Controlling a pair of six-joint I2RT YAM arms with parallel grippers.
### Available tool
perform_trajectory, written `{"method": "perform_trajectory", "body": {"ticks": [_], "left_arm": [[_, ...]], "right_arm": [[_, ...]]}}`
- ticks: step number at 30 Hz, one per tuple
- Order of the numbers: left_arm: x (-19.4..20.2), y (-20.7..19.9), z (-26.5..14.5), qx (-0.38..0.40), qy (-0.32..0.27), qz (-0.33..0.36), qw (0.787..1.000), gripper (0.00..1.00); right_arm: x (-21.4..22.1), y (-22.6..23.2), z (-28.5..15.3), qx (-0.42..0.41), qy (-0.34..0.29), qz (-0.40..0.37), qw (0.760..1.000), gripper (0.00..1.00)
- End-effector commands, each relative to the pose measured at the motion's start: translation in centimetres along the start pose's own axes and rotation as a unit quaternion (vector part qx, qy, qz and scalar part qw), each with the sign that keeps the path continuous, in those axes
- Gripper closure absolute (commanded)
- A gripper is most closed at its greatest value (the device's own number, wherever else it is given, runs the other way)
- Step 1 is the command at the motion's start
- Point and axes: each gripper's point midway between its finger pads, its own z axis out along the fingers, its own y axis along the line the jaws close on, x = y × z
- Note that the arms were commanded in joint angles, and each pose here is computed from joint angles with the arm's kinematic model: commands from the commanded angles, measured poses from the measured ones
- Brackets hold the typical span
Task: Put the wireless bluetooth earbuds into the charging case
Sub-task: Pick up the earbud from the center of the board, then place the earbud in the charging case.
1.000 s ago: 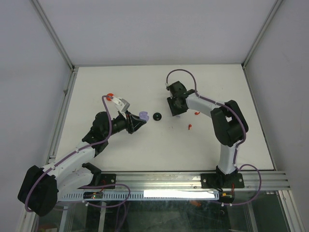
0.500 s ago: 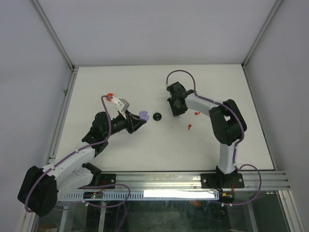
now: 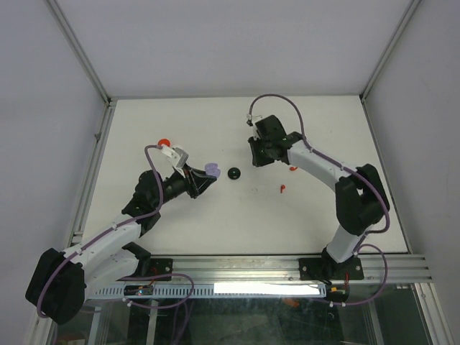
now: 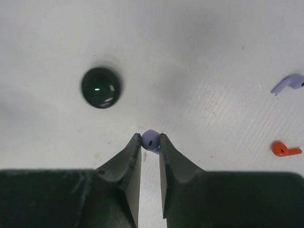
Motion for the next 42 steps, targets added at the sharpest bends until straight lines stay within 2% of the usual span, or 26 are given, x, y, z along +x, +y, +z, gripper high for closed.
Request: {"method": "perform_trajectory", "body": {"ticks": [1, 6, 10, 19, 25, 29, 35, 42], "left_arm": [[-3.3, -1.3, -0.3, 0.026, -0.078, 0.049, 0.995, 1.0], [-4.3, -2.1, -0.4, 0.051, -0.102, 0.107, 0.988, 1.0], [-5.8, -3.0, -0.9, 0.069, -0.141, 0.147, 0.977, 1.0], [-7.9, -5.4, -2.3, 0.115, -0.21, 0.228, 0.944, 1.0], [-9.0, -6.4, -2.4, 0.134, -0.223, 0.281, 0.924, 1.0], [-9.5, -6.6, -2.5, 0.133, -0.227, 0.3, 0.917, 1.0], [-10.0, -7.2, -2.7, 0.143, -0.237, 0.298, 0.914, 1.0], [-10.6, -8.0, -3.2, 0.157, -0.254, 0.286, 0.911, 1.0]], "right_arm": [[-5.5, 4.2, -6.5, -0.088, -0.124, -0.002, 0.988, 0.88], [-7.7, 8.0, -12.0, -0.183, -0.205, -0.005, 0.962, 0.89], [-8.5, 10.4, -15.6, -0.245, -0.246, -0.007, 0.938, 0.89], [-9.0, 14.9, -22.1, -0.377, -0.3, 0.002, 0.876, 0.9], [-8.7, 17.6, -26.6, -0.455, -0.348, -0.006, 0.819, 0.91], [-7.9, 19.2, -28.6, -0.494, -0.355, -0.028, 0.793, 0.91], [-6.9, 21.2, -28.7, -0.52, -0.344, -0.049, 0.781, 0.91], [-6.6, 22.0, -26.3, -0.517, -0.324, -0.036, 0.791, 0.91]]}}
